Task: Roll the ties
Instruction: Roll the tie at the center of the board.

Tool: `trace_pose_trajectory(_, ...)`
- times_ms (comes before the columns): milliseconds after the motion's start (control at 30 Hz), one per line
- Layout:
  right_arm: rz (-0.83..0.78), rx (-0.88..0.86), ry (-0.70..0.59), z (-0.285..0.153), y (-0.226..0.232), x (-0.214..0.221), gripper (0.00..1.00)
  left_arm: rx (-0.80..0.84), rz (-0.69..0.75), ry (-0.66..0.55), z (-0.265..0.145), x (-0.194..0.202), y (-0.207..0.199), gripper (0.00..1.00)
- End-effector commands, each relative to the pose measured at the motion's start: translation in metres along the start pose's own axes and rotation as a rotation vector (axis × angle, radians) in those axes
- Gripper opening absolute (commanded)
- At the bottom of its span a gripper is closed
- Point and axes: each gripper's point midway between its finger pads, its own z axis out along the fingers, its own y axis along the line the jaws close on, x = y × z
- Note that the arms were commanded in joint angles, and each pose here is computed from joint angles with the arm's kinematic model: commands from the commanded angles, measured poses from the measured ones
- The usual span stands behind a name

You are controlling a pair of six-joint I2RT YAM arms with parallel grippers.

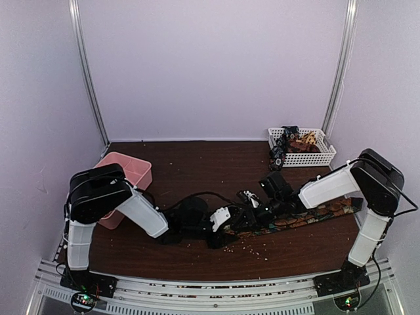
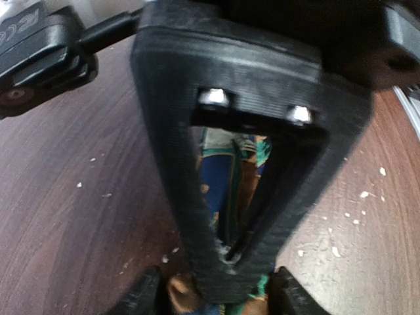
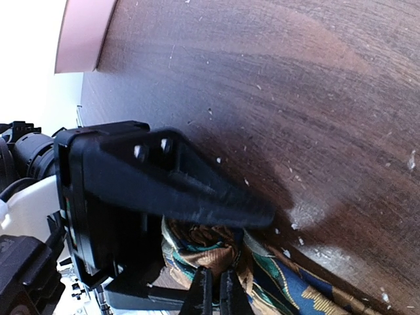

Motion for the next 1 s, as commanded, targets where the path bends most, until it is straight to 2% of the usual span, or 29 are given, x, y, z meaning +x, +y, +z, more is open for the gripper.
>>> trace_pose_trajectory(0, 0.060, 0.060, 0.014, 0.000, -0.022, 0.013, 0.00, 0.024, -0.012, 0.126, -0.001, 0.035, -0.006, 0.50)
trace_pose_trajectory(133, 0.032, -0.014, -0.003, 0.004, 0.003, 0.005, 0.00, 0.049, -0.023, 0.213, -0.024, 0.059, -0.006, 0.36)
trace_pose_trajectory(233, 0.030, -0.065, -0.003, 0.014, 0.021, 0.004, 0.00, 0.051, -0.022, 0.234, -0.046, 0.065, 0.001, 0.27)
trace_pose_trajectory(367, 0.067, -0.088, -0.002, 0.029, 0.025, 0.000, 0.00, 0.059, 0.015, 0.276, -0.060, 0.071, 0.004, 0.22)
trace_pose_trajectory(433, 0.069, -0.060, 0.001, 0.033, 0.016, -0.001, 0.00, 0.078, 0.025, 0.253, -0.060, 0.066, 0.001, 0.26)
trace_pose_trajectory(533, 0.079, 0.009, 0.035, 0.038, -0.004, 0.010, 0.00, 0.041, 0.021, 0.165, -0.065, 0.055, 0.004, 0.45)
trace_pose_trajectory(633, 0.090, 0.055, 0.054, 0.039, -0.023, 0.021, 0.00, -0.001, 0.017, 0.068, -0.068, 0.040, 0.009, 0.58)
trace_pose_trajectory(733, 0.094, 0.082, 0.062, 0.037, -0.035, 0.030, 0.00, -0.034, -0.001, 0.007, -0.070, 0.037, 0.012, 0.63)
trace_pose_trajectory(967, 0.081, 0.135, 0.070, 0.036, -0.048, 0.033, 0.00, -0.082, -0.024, -0.128, -0.062, 0.028, 0.010, 0.68)
